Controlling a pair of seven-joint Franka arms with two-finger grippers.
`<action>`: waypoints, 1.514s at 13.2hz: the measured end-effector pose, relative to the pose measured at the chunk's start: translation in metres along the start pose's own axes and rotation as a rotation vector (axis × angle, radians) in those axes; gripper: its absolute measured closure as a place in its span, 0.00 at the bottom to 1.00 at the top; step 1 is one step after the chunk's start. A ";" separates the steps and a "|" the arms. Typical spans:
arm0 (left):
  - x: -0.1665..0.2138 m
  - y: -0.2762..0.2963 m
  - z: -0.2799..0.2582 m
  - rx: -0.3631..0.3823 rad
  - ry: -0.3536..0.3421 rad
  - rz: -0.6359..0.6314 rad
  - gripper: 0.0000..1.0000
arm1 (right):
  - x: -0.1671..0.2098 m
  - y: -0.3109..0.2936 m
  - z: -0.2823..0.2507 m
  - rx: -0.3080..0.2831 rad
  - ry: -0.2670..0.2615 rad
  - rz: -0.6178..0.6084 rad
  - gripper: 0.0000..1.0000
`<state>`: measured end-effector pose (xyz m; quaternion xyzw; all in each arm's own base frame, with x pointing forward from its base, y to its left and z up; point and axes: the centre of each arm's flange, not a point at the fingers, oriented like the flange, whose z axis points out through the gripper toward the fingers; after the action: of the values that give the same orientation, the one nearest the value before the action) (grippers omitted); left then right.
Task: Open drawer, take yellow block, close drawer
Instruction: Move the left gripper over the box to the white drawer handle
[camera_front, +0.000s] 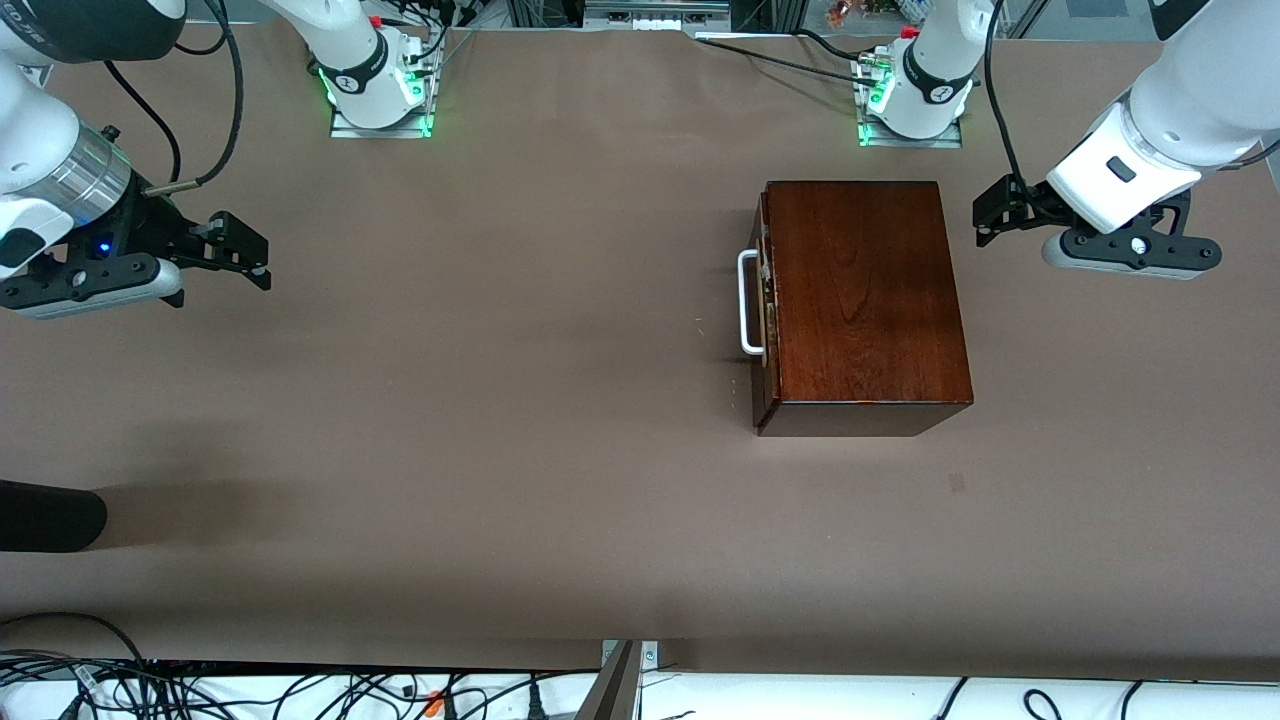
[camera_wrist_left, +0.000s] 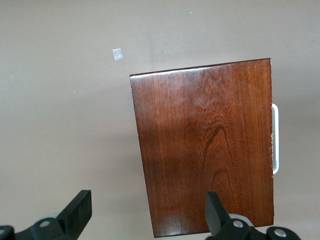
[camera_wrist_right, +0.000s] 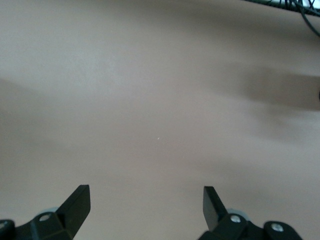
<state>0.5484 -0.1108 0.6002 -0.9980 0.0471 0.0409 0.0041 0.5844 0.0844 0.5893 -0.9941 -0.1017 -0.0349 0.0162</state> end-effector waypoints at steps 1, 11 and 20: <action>0.000 0.000 0.000 0.000 0.001 0.000 0.00 | -0.001 0.003 0.000 0.000 -0.005 0.005 0.00; 0.008 0.003 0.011 -0.004 -0.026 -0.003 0.00 | -0.009 0.017 0.004 0.001 -0.022 0.029 0.00; 0.020 0.179 0.098 0.035 -0.109 0.158 0.00 | -0.008 0.016 0.003 0.000 -0.013 0.028 0.00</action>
<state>0.5432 -0.2894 0.4997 -0.9873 0.1259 0.0945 0.0211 0.5800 0.0668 0.5852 -0.9956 -0.0878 -0.0279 0.0161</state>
